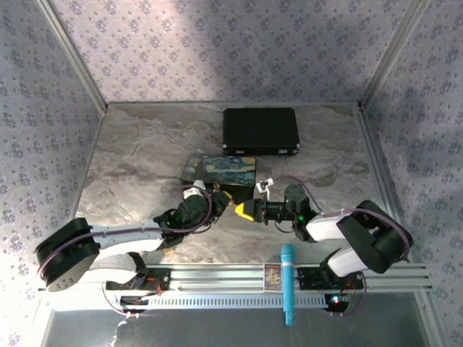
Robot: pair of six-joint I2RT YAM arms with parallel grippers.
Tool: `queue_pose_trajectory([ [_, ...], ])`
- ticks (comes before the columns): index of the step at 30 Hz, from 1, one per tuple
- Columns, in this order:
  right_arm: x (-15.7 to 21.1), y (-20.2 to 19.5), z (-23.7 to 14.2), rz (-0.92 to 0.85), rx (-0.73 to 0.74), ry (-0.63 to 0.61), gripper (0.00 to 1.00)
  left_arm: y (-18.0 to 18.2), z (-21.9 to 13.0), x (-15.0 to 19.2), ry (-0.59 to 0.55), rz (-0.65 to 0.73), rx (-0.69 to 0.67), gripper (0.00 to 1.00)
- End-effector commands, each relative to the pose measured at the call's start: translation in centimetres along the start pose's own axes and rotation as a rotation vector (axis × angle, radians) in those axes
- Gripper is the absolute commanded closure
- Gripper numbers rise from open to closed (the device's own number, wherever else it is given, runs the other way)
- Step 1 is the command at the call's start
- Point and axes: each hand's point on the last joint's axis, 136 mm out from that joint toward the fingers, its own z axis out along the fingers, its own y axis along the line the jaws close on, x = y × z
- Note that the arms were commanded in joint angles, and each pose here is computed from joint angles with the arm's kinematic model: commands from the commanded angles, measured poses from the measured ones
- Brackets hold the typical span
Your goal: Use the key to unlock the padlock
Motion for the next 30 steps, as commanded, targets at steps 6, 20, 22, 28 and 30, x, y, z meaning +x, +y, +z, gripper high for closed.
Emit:
queue_pose_trajectory([
  [6, -0.6, 0.5, 1.4, -0.027, -0.029, 0.01, 1.0, -3.3, -0.1, 1.4, 0.048, -0.009, 0.11, 1.0],
  [20, -1.8, 0.2, 0.8, -0.008, -0.044, -0.013, 1.0, -2.3, 0.8, 3.8, 0.15, 0.02, 0.105, 1.0],
  [22, -2.0, 0.0, 0.8, 0.001, -0.038, -0.016, 1.0, -2.5, 0.8, 3.9, 0.159, 0.02, 0.119, 1.0],
  [28, -3.0, -0.5, 0.3, 0.025, -0.034, -0.045, 1.0, -3.8, 0.6, 5.0, 0.212, 0.043, 0.152, 1.0],
  [30, -3.3, -0.3, 0.5, 0.027, -0.038, -0.048, 1.0, -3.8, 0.5, 5.0, 0.213, 0.052, 0.154, 1.0],
])
